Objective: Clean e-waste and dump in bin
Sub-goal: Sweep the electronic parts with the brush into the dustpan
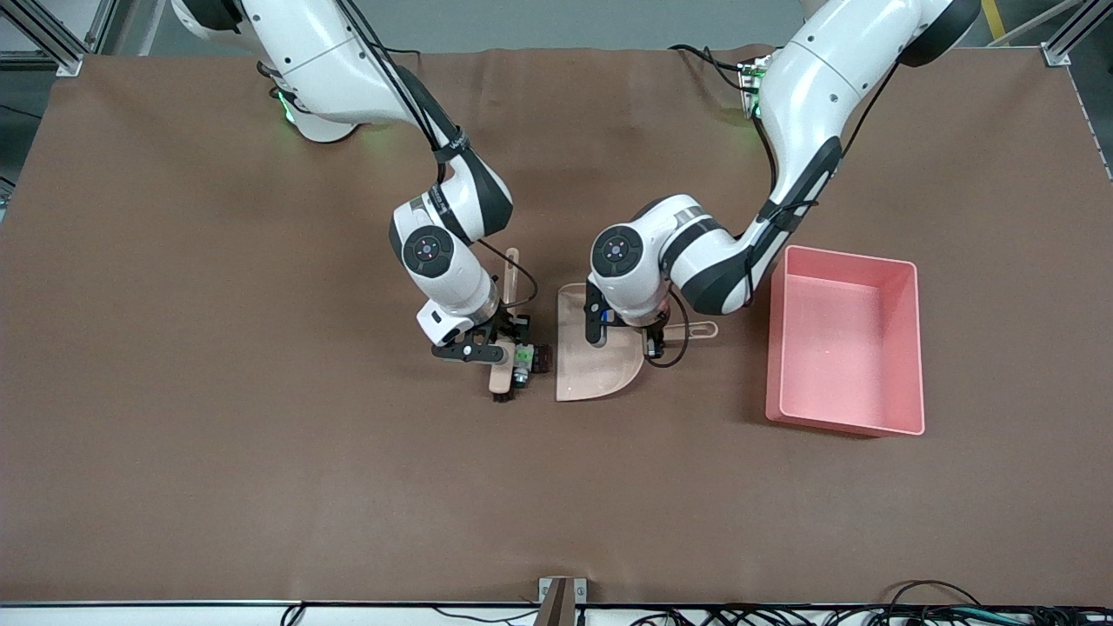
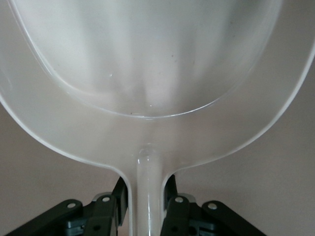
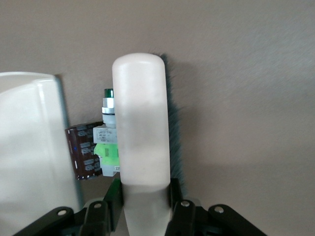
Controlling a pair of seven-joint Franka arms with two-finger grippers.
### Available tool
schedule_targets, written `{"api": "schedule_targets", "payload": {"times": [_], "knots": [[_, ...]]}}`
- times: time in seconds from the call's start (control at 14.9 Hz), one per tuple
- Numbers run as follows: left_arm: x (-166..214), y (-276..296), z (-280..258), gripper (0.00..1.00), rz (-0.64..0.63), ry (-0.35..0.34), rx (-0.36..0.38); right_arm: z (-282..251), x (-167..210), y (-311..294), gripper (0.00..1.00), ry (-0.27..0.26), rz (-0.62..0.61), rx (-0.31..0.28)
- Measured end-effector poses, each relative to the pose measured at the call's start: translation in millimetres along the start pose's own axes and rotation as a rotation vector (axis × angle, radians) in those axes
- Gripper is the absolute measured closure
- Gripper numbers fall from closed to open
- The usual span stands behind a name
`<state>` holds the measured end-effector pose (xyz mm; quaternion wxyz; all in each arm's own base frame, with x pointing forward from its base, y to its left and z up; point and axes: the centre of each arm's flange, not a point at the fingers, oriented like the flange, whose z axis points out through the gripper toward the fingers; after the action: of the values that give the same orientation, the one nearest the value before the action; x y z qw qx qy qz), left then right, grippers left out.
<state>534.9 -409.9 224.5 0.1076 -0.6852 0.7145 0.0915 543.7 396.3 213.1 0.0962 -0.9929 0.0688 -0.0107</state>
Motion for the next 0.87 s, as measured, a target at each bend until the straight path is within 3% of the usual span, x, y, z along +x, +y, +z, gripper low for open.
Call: {"api": "schedule_targets", "payload": {"times": [0.87], "knots": [[1.8,0.6,0.1,0.67,0.002,-0.001,-0.001,11.8,-32.5,-64.6,0.57,-0.02,-0.067,0.061]]}}
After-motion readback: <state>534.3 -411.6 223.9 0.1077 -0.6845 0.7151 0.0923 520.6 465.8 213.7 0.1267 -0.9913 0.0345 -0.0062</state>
